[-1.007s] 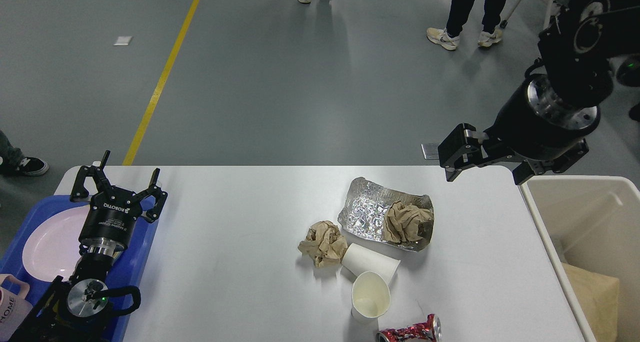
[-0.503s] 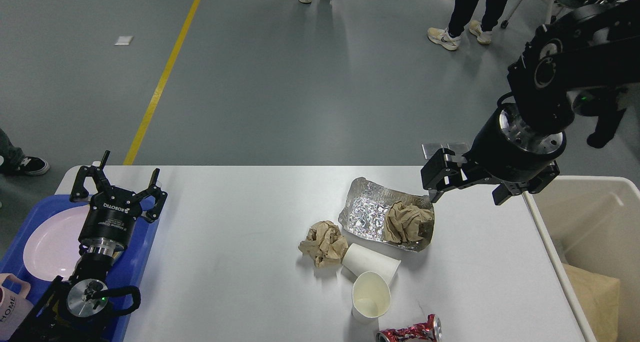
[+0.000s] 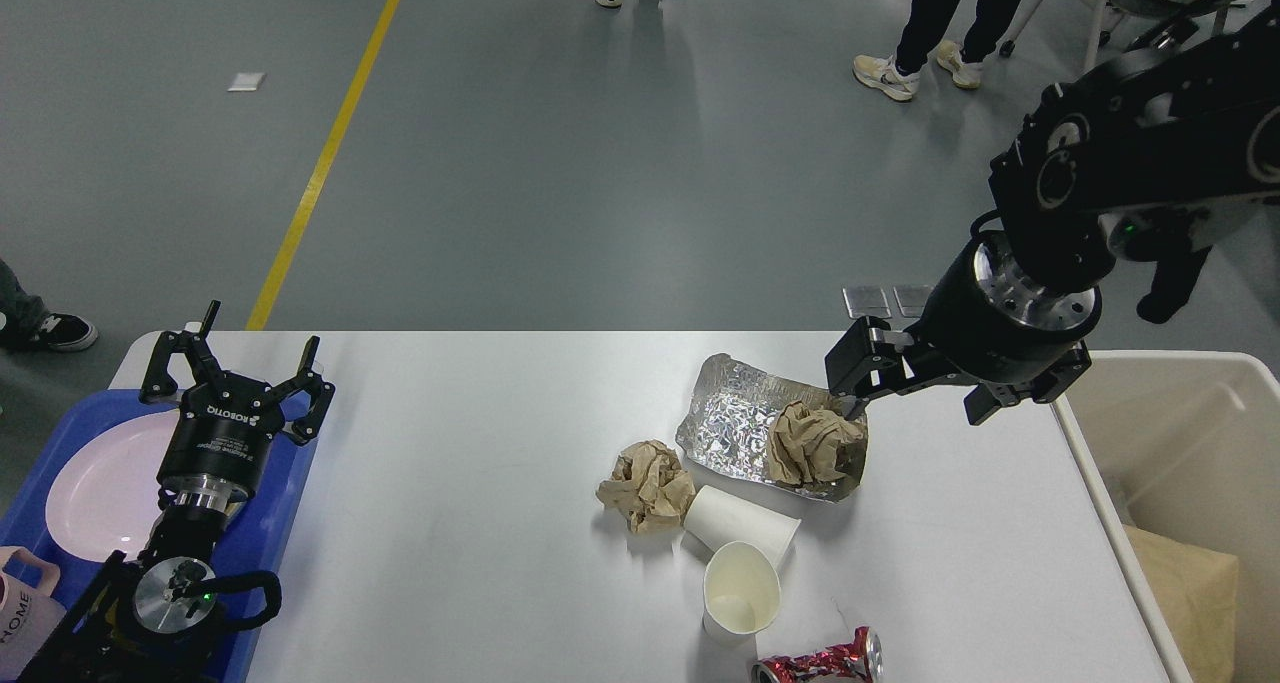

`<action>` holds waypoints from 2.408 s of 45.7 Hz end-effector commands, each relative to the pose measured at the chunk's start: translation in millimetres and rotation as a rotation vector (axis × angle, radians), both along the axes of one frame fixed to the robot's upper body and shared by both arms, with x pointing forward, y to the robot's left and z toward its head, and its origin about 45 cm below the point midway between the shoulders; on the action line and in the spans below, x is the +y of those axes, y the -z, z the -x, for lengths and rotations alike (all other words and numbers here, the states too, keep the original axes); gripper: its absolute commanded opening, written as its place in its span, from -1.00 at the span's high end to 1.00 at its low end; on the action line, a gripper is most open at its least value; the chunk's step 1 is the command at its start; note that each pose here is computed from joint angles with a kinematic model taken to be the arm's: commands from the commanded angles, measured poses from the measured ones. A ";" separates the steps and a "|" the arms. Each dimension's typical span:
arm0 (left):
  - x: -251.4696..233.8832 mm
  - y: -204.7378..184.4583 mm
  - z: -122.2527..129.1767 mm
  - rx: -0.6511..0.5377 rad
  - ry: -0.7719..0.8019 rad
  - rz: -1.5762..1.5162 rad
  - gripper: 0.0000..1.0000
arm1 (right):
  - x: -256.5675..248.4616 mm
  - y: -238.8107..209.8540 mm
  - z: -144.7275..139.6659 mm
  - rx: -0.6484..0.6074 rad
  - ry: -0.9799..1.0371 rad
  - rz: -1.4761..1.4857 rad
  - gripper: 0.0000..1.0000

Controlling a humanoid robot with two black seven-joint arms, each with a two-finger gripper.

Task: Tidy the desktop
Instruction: 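Move the right gripper to the foil tray and lower it, then grasp the rim of the foil tray with the right gripper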

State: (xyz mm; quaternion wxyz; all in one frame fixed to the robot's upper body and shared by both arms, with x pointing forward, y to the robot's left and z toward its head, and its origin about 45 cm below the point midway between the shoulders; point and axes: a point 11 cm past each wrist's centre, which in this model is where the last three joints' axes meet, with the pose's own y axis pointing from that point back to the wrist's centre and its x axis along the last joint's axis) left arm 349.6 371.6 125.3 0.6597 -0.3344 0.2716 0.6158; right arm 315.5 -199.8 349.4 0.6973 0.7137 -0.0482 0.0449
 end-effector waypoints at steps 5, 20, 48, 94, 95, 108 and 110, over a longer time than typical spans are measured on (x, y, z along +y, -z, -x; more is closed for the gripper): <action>0.4 -0.1 0.0 0.000 0.000 -0.001 -0.94 | 8.1 55.7 9.2 0.051 -0.007 -0.006 -1.00; -0.2 0.1 0.0 0.000 0.000 0.000 -0.94 | 22.8 142.4 29.0 0.084 -0.026 -0.006 -1.00; -0.2 0.1 0.0 0.000 0.000 0.000 -0.94 | -33.7 243.5 -46.2 -0.155 0.223 0.019 -1.00; -0.3 0.0 0.0 -0.001 0.001 0.001 -0.94 | -70.3 275.0 -46.3 -0.193 0.337 0.026 -0.82; -0.3 0.0 0.0 -0.001 0.001 0.001 -0.94 | -70.9 276.1 -46.0 -0.193 0.341 0.026 -0.81; -0.3 0.0 0.0 -0.001 0.001 0.001 -0.94 | -60.1 276.2 -51.8 -0.183 0.560 -0.097 -0.67; -0.2 0.1 0.0 0.000 0.000 0.000 -0.94 | -56.0 277.6 -48.7 -0.161 0.594 -0.119 -0.68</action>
